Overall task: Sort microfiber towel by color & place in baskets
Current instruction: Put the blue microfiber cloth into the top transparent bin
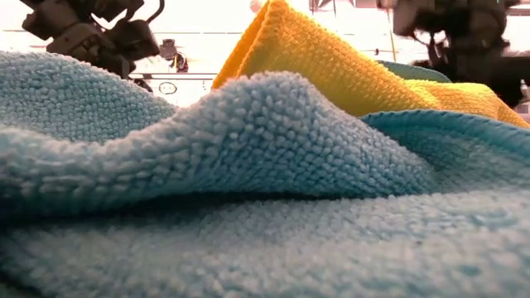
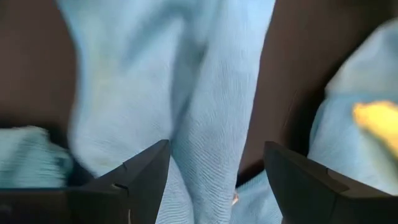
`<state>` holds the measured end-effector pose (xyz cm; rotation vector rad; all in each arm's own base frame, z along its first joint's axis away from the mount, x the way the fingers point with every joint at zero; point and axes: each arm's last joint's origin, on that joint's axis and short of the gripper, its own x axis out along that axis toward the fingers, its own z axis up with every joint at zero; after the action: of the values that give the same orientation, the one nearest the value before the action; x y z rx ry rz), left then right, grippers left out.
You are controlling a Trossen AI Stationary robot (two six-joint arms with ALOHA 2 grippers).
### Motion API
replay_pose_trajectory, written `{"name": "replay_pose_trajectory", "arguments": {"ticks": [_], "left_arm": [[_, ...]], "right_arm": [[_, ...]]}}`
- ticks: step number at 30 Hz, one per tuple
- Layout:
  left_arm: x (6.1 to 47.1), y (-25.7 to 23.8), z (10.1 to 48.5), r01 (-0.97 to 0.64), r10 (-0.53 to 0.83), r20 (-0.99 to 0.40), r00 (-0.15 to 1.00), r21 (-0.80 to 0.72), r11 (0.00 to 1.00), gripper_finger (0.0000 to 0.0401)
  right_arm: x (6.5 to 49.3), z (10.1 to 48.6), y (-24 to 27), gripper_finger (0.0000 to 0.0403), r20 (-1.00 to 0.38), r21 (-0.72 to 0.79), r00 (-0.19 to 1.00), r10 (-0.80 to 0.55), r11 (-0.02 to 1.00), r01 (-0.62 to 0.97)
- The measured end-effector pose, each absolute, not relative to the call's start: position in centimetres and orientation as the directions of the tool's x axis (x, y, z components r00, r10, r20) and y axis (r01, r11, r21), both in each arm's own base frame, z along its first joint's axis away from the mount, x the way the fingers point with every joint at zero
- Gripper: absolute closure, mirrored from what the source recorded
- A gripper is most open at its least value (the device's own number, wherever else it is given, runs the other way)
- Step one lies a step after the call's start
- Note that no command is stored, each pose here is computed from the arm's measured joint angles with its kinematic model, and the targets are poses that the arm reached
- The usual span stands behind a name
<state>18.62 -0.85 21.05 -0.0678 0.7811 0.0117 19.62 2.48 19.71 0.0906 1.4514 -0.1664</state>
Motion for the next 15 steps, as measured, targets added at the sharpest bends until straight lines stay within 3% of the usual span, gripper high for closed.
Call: {"name": "replay_pose_trajectory", "arguments": {"ticks": [9,12,15], "left_arm": [[18.8,-1.3,24.9,0.051,-0.071,-0.603,0.795,-0.05,0.997,0.0208],[18.8,-1.4,25.9,0.055,-0.055,-0.572,0.819,-0.019,0.998,0.0208],[18.8,-1.3,26.3,0.054,-0.03,-0.562,0.827,0.027,0.998,0.0208]], "right_arm": [[19.2,16.1,2.6,0.0158,-0.982,0.045,0.19,0.01,0.982,0.182],[19.2,16.0,2.6,0.0197,-0.981,0.043,0.194,0.007,0.982,0.186],[19.2,16.0,2.6,0.0272,-0.98,0.045,0.197,0.009,0.983,0.18]]}}
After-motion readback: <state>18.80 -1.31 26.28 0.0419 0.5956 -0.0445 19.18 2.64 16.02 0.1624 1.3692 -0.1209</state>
